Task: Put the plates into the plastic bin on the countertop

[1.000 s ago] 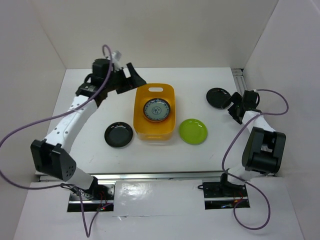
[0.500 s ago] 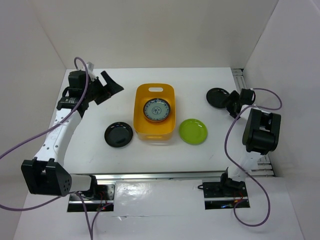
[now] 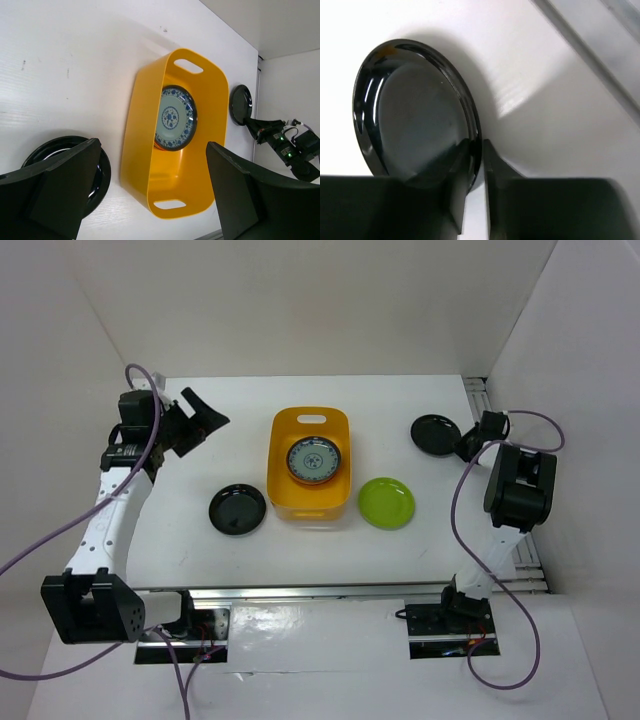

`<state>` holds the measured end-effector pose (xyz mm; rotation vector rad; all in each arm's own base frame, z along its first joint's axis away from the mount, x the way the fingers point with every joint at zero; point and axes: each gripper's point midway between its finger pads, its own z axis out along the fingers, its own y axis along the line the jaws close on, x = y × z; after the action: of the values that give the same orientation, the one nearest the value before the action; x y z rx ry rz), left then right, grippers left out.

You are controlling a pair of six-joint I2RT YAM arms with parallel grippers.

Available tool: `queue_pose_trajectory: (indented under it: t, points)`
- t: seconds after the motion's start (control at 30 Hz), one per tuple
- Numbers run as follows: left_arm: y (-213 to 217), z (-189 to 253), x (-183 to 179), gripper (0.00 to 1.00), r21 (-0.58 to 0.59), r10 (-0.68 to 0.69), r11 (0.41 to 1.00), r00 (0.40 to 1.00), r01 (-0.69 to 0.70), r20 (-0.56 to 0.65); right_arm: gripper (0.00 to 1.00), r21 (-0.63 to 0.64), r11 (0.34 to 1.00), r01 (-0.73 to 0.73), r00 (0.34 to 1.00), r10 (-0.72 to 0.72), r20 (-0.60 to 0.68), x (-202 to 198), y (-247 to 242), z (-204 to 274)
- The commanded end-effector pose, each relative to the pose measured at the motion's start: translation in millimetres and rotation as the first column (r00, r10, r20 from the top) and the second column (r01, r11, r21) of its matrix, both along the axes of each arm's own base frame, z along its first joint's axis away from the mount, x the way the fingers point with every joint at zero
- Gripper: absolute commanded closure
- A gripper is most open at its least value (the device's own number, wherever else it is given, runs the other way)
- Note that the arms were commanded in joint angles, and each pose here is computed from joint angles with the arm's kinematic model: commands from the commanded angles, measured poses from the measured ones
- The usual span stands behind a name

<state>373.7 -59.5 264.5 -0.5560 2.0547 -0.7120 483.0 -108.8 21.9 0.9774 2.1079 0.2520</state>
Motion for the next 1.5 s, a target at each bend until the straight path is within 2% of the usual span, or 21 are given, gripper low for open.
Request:
queue_pose_trajectory:
  t: [0.0, 0.03, 0.1, 0.2, 0.27, 0.43, 0.47, 0.57, 0.67, 0.8, 0.87, 0.93, 0.97, 1.03, 1.07, 1.37, 1.47]
  points:
    - [7.8, 13.7, -1.5, 0.00, -0.007, 0.044, 0.999, 0.998, -0.044, 0.035, 0.87, 0.058, 0.998, 0.029, 0.972, -0.014, -0.235, -44.5, 12.9, -71.2]
    - [13.9, 6.7, -1.0, 0.00, 0.000, 0.068, 0.998, 0.998, -0.068, 0.009, 0.94, 0.058, 0.998, 0.029, 0.972, -0.014, -0.235, -44.6, 12.9, -71.3]
    - [25.6, -3.4, -1.2, 0.00, -0.019, 0.122, 0.992, 0.992, -0.123, -0.044, 1.00, 0.076, 0.997, 0.011, 0.970, 0.007, -0.245, -43.7, 20.0, -74.7]
    - [36.8, -34.6, -6.5, 0.00, -0.051, 0.166, 0.983, 0.970, -0.177, -0.179, 1.00, 0.076, 0.997, -0.006, 0.976, 0.022, -0.215, -37.4, 24.5, -65.3]
    - [40.3, -52.5, -14.2, 0.00, -0.064, 0.174, 0.978, 0.953, -0.196, -0.250, 1.00, 0.060, 0.998, -0.037, 0.990, 0.045, -0.132, -13.9, 35.6, -34.6]
    - [44.3, -61.4, -27.7, 0.00, -0.049, 0.198, 0.974, 0.936, -0.222, -0.291, 1.00, -0.007, 0.994, -0.108, 0.992, 0.108, 0.066, 32.7, 60.2, 56.6]
    - [43.5, -59.5, -32.0, 0.00, -0.049, 0.198, 0.974, 0.935, -0.222, -0.294, 1.00, -0.025, 0.993, -0.114, 0.982, 0.116, 0.146, 46.3, 59.6, 93.8]
    - [46.6, -67.4, -48.9, 0.00, -0.003, 0.235, 0.968, 0.907, -0.252, -0.350, 1.00, -0.089, 0.986, -0.144, 0.947, 0.163, 0.278, 62.4, 69.5, 166.4]
    - [49.6, -83.5, -67.6, 0.00, 0.043, 0.270, 0.960, 0.879, -0.276, -0.393, 1.00, -0.127, 0.977, -0.172, 0.905, 0.207, 0.372, 63.9, 89.2, 220.2]
    - [51.4, -100.3, -87.1, 0.00, 0.066, 0.298, 0.952, 0.854, -0.299, -0.427, 1.00, -0.196, 0.945, -0.264, 0.860, 0.322, 0.397, 58.4, 133.2, 259.0]
    - [48.4, -114.0, -95.8, 0.00, 0.065, 0.287, 0.954, 0.836, -0.292, -0.467, 1.00, -0.247, 0.886, -0.392, 0.790, 0.462, 0.403, 47.7, 177.2, 274.5]
    - [41.5, -118.9, -97.9, 0.00, 0.051, 0.252, 0.965, 0.844, -0.259, -0.475, 1.00, -0.277, 0.829, -0.487, 0.735, 0.560, 0.384, 38.4, 207.9, 282.7]
    - [38.0, -122.5, -98.0, 0.00, 0.057, 0.235, 0.970, 0.843, -0.238, -0.484, 1.00, -0.307, 0.758, -0.575, 0.669, 0.652, 0.356, 30.2, 238.1, 279.3]
    - [35.2, -131.7, -99.5, 0.00, 0.059, 0.226, 0.972, 0.834, -0.227, -0.504, 1.00, -0.316, 0.701, -0.639, 0.638, 0.713, 0.292, 18.5, 262.2, 271.8]
    - [32.7, -136.8, -99.4, 0.00, 0.069, 0.220, 0.974, 0.826, -0.216, -0.519, 1.00, -0.328, 0.650, -0.685, 0.599, 0.759, 0.255, 10.5, 284.4, 260.8]
    - [18.4, -181.0, -104.1, 0.00, 0.098, 0.195, 0.980, 0.766, -0.171, -0.613, 1.00, -0.305, 0.509, -0.805, 0.503, 0.858, 0.104, -38.6, 351.4, 201.6]
    - [17.0, -195.2, -109.1, 0.00, 0.107, 0.205, 0.978, 0.733, -0.179, -0.648, 1.00, -0.294, 0.488, -0.822, 0.493, 0.868, 0.061, -42.4, 358.1, 182.9]
